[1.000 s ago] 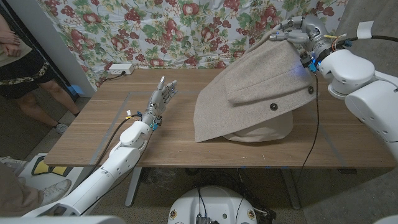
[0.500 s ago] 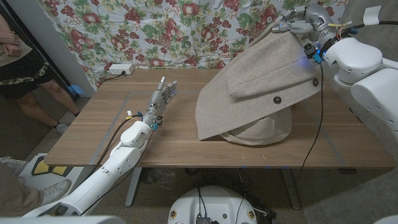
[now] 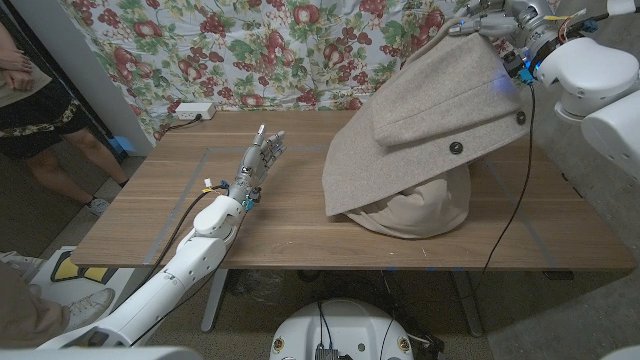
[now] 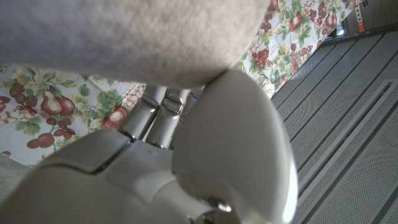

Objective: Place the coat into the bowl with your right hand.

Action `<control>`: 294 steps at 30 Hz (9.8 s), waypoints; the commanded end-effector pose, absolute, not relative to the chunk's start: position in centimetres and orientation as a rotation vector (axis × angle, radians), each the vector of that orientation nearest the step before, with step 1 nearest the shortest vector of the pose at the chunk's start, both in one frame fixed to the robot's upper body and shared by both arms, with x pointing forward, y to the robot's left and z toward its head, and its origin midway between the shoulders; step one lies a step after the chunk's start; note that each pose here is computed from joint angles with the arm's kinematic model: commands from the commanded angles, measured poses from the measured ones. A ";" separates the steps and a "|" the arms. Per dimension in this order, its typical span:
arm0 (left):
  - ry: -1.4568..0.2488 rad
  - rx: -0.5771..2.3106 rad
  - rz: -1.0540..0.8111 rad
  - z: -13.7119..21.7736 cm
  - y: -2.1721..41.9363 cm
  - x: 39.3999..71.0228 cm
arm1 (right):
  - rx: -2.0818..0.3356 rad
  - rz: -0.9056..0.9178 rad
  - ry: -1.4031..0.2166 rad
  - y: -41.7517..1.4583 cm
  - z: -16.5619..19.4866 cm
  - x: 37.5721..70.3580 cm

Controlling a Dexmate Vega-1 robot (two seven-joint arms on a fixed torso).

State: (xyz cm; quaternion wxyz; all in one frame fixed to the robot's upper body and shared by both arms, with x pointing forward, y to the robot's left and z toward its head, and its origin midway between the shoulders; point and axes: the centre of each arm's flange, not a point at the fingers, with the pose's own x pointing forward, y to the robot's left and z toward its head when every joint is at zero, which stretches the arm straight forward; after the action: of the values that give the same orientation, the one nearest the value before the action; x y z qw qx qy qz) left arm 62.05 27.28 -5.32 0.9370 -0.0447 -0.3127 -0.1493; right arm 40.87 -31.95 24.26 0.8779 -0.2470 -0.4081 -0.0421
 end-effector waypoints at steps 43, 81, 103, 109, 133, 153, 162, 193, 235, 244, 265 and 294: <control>-0.624 -0.097 -0.320 -5.5 26.6 62.2 | -0.674 -0.266 -0.983 -35.7 36.1 34.8; -0.596 -0.086 -0.335 -5.7 26.5 62.2 | -0.661 -0.433 -0.985 -40.9 39.5 33.0; -0.593 -0.083 -0.335 -6.0 26.3 61.6 | -0.607 -0.534 -0.932 -45.7 40.3 33.2; -0.591 -0.081 -0.335 -6.0 26.2 61.5 | -0.598 -0.533 -0.904 -46.8 39.9 33.9; -0.587 -0.067 -0.350 -5.4 26.0 61.7 | -0.554 -0.598 -0.747 -52.8 37.1 39.1; -0.585 -0.070 -0.348 -5.6 25.4 61.2 | -0.477 -0.644 -0.603 -58.1 32.5 42.8; -0.580 -0.073 -0.366 -5.9 24.6 61.0 | -0.478 -0.625 -0.503 -58.5 27.7 46.0; -0.576 -0.089 -0.356 -6.0 24.5 60.6 | -0.476 -0.480 -0.357 -55.7 17.1 54.1; -0.585 -0.094 -0.397 -6.4 24.3 61.2 | -0.568 -0.301 -0.253 -49.6 12.8 55.6; -0.589 -0.099 -0.399 -6.4 24.5 61.3 | -0.618 -0.316 -0.303 -47.9 15.5 54.5; -0.597 -0.101 -0.397 -6.5 24.9 61.5 | -0.626 -0.331 -0.438 -46.1 18.3 51.5; -0.653 -0.096 -0.354 -5.1 26.5 60.3 | -0.086 -0.019 -0.753 -39.9 13.6 51.7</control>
State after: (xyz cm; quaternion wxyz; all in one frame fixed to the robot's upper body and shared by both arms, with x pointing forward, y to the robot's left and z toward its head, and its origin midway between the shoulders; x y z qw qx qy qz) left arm 60.74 25.74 -5.24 0.9324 -0.0466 -0.3086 -0.1824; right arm 51.04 -41.85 15.97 0.9340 -0.1274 -0.3292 -0.0551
